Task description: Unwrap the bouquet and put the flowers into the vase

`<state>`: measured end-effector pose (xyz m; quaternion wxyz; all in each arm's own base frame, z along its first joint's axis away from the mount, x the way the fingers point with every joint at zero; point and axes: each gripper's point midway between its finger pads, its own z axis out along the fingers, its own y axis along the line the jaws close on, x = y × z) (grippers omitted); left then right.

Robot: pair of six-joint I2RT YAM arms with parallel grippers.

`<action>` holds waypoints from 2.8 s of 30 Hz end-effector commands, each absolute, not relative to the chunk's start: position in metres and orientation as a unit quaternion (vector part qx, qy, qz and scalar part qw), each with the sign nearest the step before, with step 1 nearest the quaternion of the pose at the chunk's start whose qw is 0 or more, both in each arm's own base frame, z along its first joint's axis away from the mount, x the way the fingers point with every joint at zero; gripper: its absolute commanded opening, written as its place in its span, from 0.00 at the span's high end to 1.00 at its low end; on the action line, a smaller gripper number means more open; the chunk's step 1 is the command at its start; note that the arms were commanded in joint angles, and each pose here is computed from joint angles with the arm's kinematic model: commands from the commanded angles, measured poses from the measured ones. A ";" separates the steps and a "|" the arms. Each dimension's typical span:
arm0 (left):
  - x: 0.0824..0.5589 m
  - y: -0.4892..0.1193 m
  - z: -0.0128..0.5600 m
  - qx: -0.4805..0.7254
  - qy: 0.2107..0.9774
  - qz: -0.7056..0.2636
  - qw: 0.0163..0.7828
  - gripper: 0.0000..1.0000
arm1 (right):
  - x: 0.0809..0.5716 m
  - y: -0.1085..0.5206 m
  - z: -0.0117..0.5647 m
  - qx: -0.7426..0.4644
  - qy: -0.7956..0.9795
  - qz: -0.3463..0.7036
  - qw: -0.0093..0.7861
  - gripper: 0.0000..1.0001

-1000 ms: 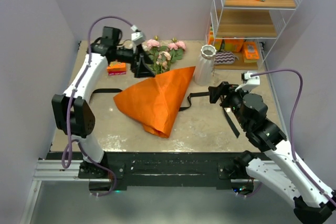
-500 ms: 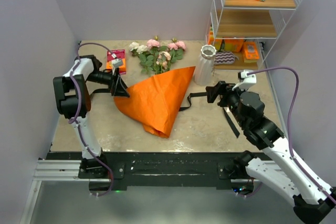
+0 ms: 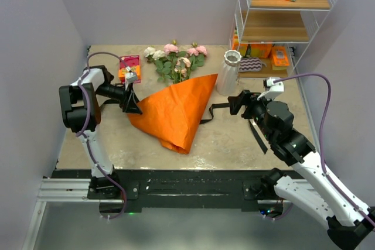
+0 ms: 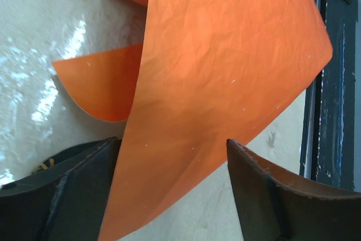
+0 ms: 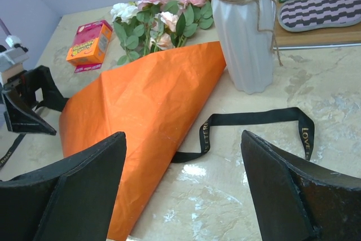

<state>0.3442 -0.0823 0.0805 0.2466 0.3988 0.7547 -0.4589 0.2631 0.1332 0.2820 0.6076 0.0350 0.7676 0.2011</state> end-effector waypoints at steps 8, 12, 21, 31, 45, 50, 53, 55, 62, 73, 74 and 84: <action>0.331 -0.061 0.093 0.440 0.758 -0.406 0.258 0.75 | 0.265 0.142 0.299 0.037 0.747 0.232 0.621 0.15; 0.331 -0.062 0.108 0.443 0.755 -0.400 0.273 0.90 | 0.265 0.142 0.299 0.039 0.747 0.234 0.621 0.16; 0.321 -0.089 0.155 0.458 0.734 -0.398 0.306 1.00 | 0.261 0.139 0.303 0.043 0.743 0.237 0.624 0.16; 0.292 -0.185 0.258 0.506 0.657 -0.450 0.332 1.00 | 0.258 0.131 0.314 0.050 0.737 0.230 0.634 0.16; 0.275 -0.299 0.273 0.531 0.619 -0.488 0.313 1.00 | 0.245 0.104 0.343 0.071 0.720 0.200 0.661 0.14; 0.261 -0.349 0.277 0.545 0.603 -0.503 0.294 0.91 | 0.240 0.092 0.357 0.077 0.713 0.186 0.672 0.11; 0.247 -0.375 0.275 0.557 0.595 -0.511 0.273 0.64 | 0.238 0.086 0.364 0.080 0.707 0.178 0.679 0.10; 0.238 -0.389 0.267 0.564 0.594 -0.513 0.257 0.47 | 0.236 0.083 0.368 0.082 0.705 0.175 0.683 0.09; 0.217 -0.409 0.262 0.566 0.585 -0.536 0.222 0.24 | 0.234 0.076 0.369 0.090 0.702 0.164 0.687 0.08; 0.194 -0.417 0.324 0.553 0.536 -0.597 0.225 0.01 | 0.231 0.074 0.371 0.089 0.702 0.162 0.687 0.07; 0.188 -0.417 0.332 0.532 0.546 -0.612 0.209 0.01 | 0.231 0.073 0.372 0.089 0.702 0.162 0.687 0.07; 0.151 -0.442 0.346 0.535 0.496 -0.664 0.165 0.01 | 0.221 0.066 0.376 0.101 0.696 0.171 0.691 0.07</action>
